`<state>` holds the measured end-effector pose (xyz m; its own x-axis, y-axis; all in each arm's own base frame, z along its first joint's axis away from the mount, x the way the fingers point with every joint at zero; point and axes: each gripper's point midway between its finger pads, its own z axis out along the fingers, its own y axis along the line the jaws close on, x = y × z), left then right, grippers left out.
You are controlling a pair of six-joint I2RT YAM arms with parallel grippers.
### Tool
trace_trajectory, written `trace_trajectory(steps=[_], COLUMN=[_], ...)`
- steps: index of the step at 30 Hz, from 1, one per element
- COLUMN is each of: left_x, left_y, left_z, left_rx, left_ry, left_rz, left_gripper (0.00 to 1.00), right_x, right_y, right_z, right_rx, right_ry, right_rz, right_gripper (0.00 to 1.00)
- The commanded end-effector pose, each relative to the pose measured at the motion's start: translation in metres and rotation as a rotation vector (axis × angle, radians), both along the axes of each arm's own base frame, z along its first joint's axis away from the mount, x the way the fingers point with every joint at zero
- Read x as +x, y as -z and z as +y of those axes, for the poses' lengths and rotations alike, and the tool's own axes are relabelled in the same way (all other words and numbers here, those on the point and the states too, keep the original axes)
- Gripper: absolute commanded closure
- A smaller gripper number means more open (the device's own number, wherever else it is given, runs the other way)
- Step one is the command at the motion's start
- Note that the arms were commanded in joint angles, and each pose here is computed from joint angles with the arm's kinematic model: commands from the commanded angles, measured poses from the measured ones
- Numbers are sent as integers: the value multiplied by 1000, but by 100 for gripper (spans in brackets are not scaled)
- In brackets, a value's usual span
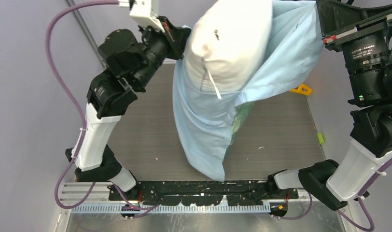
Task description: Put the pillow into the pillowcase
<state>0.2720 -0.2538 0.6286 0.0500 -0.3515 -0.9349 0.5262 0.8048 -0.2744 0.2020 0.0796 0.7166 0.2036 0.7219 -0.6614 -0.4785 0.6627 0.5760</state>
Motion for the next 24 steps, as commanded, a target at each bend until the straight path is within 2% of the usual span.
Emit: trace_trajectory(steps=[1, 2, 4, 7, 9, 11, 14, 17, 20, 22, 24], left_x=[3, 0, -19, -48, -65, -69, -44, -16, -4, -3, -2], left_y=[33, 17, -47, -125, -153, -163, -141, -87, -25, -5, -8], left_z=[-27, -18, 20, 92, 124, 131, 96, 20, -52, -78, -80], left_rx=[12, -25, -141, -328, -433, -474, -369, -240, -171, -157, -141], left_ry=[84, 71, 23, -124, -185, -207, -183, -2, 211, 291, 292], left_rz=[81, 51, -99, -323, -435, -491, -412, -245, -74, -8, -11], left_gripper=[100, 100, 100, 100, 100, 100, 100, 100, 100, 100, 100], right_x=[-51, -49, -37, -9, 1, 8, 0, -14, -17, -13, -8], right_y=[-69, -68, -59, -33, -18, -10, -18, -33, -38, -36, -30], right_z=[-46, -45, -27, -2, 7, 9, -5, -34, -60, -66, -65], right_rx=[197, 207, 185, 152, 139, 132, 126, 145, 161, 149, 133], right_ry=[123, 112, 36, -52, -84, -80, -9, 124, 268, 315, 323], right_rz=[-288, -281, -240, -123, -73, -44, -65, -117, -135, -126, -108], right_gripper=[99, 100, 99, 100, 100, 100, 100, 100, 100, 100, 100])
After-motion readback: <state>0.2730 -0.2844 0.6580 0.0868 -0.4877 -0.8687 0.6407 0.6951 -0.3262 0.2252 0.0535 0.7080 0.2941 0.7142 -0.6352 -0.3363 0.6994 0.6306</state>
